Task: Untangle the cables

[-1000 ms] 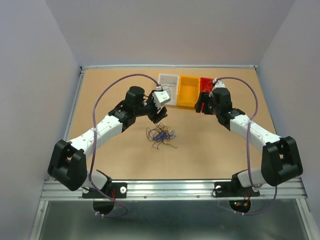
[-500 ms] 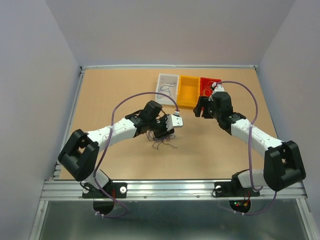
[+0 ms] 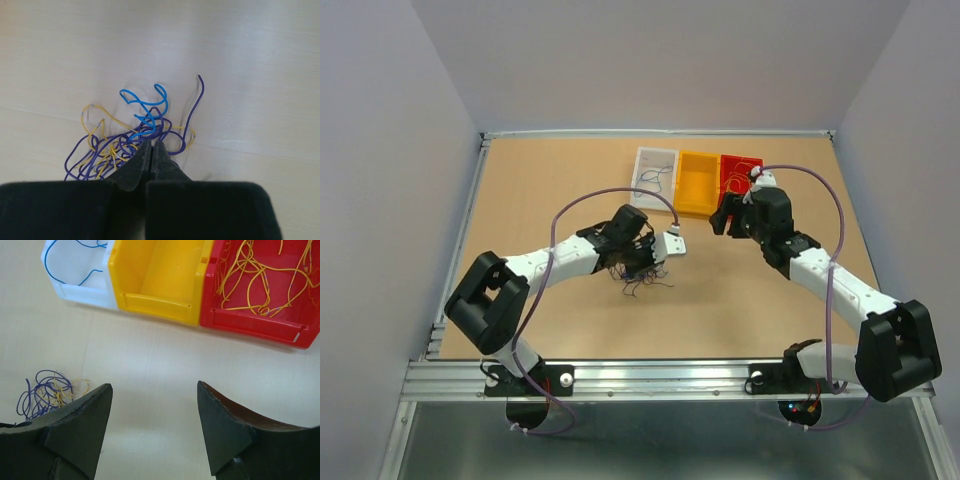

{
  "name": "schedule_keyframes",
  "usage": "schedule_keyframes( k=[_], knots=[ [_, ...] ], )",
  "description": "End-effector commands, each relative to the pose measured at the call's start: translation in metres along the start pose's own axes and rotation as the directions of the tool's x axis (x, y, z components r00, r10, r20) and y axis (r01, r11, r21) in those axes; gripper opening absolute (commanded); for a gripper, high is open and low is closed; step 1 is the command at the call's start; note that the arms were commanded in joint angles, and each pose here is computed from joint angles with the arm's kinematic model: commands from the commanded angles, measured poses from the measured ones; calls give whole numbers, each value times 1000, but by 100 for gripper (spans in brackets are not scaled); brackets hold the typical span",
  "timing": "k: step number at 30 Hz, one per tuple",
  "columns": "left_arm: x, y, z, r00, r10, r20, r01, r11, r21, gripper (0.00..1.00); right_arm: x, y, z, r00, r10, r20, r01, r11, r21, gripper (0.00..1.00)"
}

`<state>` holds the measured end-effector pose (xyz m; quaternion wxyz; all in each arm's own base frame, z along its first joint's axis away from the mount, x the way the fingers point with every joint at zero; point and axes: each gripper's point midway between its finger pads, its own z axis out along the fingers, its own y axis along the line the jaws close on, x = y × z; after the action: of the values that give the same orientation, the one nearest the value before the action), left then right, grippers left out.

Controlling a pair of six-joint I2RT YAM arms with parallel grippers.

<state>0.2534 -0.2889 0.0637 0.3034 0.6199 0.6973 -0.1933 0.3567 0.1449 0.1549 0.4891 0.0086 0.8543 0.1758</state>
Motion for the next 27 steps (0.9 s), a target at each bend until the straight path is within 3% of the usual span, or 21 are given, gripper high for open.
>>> schedule_keyframes(
  k=[1, 6, 10, 13, 22, 25, 27],
  knots=[
    [-44, 4, -30, 988, 65, 143, -58, 997, -48, 0, -9, 17, -3, 999, -18, 44, 22, 996, -87, 73],
    [-72, 3, -65, 958, 90, 273, -61, 992, -111, 0, -5, 52, -11, 995, -74, 64, 91, 948, -306, 73],
    [-91, 15, -99, 921, 76, 381, -3, 982, -188, 0, 3, 96, -37, 983, -132, 130, 183, 799, -572, 77],
    [-109, 23, -127, 886, 99, 453, 21, 967, -252, 0, 1, 118, -53, 968, -145, 205, 247, 688, -682, 81],
    [-154, 5, -167, 827, 95, 554, -2, 986, -166, 0, 20, 189, -81, 941, -186, 283, 337, 419, -843, 81],
    [-164, 4, -174, 818, 94, 568, -9, 988, -152, 0, 24, 211, -84, 931, -202, 306, 361, 363, -859, 81],
    [-172, 4, -181, 807, 105, 581, -17, 988, -154, 0, 25, 219, -74, 934, -205, 292, 350, 371, -860, 80]
  ],
)
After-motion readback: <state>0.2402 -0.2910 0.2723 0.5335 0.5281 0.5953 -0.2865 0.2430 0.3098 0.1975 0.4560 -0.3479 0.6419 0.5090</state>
